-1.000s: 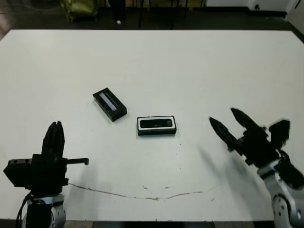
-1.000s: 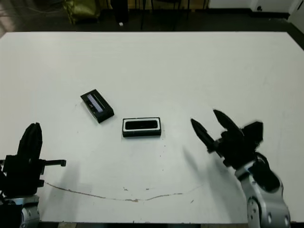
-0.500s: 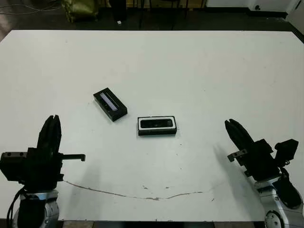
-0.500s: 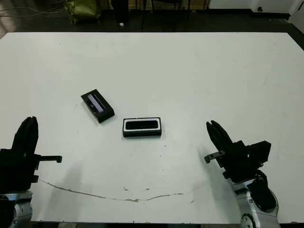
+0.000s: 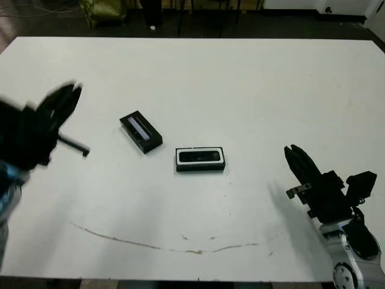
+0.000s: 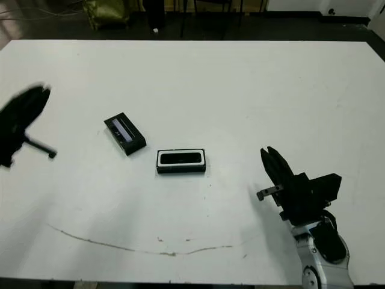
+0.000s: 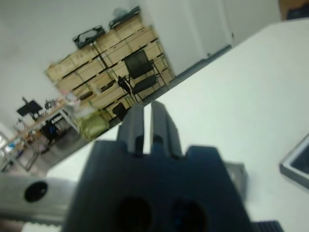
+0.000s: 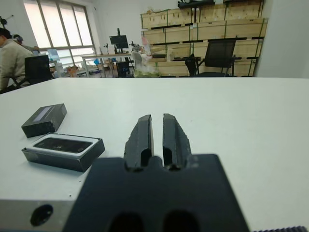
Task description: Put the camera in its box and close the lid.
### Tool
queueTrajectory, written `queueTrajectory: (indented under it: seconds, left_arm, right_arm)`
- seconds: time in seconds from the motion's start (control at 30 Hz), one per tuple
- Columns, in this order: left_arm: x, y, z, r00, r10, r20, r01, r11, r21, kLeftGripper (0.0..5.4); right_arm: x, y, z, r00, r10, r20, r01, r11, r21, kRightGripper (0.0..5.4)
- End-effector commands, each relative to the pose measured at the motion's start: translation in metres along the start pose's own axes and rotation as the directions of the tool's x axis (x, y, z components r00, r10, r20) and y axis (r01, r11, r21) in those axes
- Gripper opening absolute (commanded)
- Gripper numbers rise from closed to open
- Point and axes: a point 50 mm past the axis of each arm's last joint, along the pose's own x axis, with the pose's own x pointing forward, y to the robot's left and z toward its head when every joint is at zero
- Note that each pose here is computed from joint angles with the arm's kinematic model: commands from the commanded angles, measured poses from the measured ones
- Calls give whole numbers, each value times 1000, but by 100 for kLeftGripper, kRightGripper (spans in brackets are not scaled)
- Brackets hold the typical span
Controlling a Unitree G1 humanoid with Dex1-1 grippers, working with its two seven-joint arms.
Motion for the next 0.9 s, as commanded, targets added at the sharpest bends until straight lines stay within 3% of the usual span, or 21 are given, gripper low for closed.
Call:
queueTrajectory:
  seconds: [0.03, 0.17, 0.3, 0.6, 0.9]
  left_arm:
    - [28, -3, 0, 986, -118, -115, 121, 992, 24, 0]
    - [62, -8, -2, 917, -315, -246, 343, 936, 83, 0]
    - [86, -19, -4, 854, -379, -357, 457, 874, 165, 0]
    - [116, -43, -7, 742, -430, -515, 605, 760, 236, 0]
    - [130, -51, -30, 670, -386, -634, 620, 761, 192, 0]
  right_arm:
    - [-3, -3, -1, 1000, -13, -17, 12, 1000, -3, 2]
    - [-3, -5, 3, 1000, -11, -21, 11, 1000, 4, 2]
    - [-5, -6, 4, 1000, -7, -17, 7, 1000, 2, 2]
    - [-10, 0, 8, 994, -57, -89, 57, 998, -4, 2]
    - [-11, 2, 6, 993, -60, -101, 61, 998, 12, 2]
